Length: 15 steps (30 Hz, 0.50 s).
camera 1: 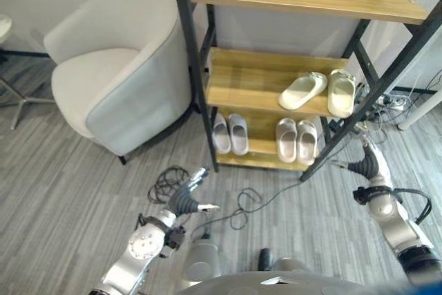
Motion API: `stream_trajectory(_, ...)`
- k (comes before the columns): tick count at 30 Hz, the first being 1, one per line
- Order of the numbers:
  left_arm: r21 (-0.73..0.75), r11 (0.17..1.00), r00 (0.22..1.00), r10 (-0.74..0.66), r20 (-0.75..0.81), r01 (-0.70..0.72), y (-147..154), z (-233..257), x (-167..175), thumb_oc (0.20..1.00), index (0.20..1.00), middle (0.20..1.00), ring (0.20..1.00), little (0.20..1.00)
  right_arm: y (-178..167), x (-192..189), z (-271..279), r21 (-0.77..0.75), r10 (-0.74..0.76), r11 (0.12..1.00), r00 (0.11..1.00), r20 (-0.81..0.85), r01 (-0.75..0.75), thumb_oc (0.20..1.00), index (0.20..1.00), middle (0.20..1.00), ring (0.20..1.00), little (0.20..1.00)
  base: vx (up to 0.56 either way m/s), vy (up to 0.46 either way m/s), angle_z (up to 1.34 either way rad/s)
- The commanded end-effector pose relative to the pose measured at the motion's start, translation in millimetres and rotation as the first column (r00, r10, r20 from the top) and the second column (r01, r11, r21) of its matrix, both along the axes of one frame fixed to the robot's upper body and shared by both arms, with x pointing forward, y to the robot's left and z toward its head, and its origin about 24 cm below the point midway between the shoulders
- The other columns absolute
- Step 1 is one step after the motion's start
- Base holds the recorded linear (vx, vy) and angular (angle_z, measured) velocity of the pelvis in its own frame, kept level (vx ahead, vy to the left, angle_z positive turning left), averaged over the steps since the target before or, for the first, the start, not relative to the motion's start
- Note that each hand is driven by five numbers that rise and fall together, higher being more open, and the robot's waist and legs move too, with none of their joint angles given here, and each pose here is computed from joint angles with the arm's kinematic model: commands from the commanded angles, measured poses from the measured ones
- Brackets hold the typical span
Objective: Arrange the slippers neatly on the shoe rack.
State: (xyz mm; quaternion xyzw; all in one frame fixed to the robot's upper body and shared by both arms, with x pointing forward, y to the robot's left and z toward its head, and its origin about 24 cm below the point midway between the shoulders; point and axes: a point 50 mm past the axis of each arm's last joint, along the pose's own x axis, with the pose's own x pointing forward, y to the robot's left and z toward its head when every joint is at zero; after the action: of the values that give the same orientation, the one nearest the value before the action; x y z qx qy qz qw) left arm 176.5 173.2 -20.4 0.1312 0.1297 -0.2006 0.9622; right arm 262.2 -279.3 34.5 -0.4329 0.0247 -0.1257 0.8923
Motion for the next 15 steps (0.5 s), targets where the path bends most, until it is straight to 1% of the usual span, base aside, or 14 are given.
stream_trajectory(1,-0.019,0.997,0.997,-0.072,0.038,0.072,-7,7,-3,1.000,1.000,1.000,1.000,1.000,-2,19,26,-0.004,0.004,1.000,0.995,0.100,-0.004,1.000,1.000,1.000,1.000,1.000,0.22,0.062,-0.58)
stream_trajectory(3,-0.016,0.997,0.996,-0.081,0.038,0.082,-7,7,-3,1.000,1.000,1.000,1.000,1.000,-7,19,26,-0.005,-0.018,1.000,0.995,0.103,0.018,1.000,1.000,1.000,1.000,1.000,0.20,0.059,-0.44)
stream_trajectory(7,-0.008,0.995,0.995,-0.100,0.030,0.100,-10,6,-3,1.000,1.000,1.000,1.000,1.000,-7,26,36,-0.006,-0.024,1.000,0.992,0.127,0.025,1.000,1.000,1.000,1.000,1.000,0.16,0.053,0.01)
stream_trajectory(10,-0.015,0.994,0.993,-0.111,0.029,0.111,-13,6,-5,1.000,1.000,1.000,1.000,1.000,-13,41,44,-0.010,-0.057,0.998,0.990,0.130,0.059,1.000,1.000,1.000,1.000,1.000,0.09,0.081,0.03)
stream_trajectory(15,-0.016,0.997,0.997,-0.080,0.016,0.081,-10,4,-6,1.000,1.000,1.000,1.000,1.000,-14,52,49,-0.012,-0.081,0.996,0.988,0.129,0.083,1.000,1.000,1.000,1.000,1.000,0.06,0.090,-0.09)
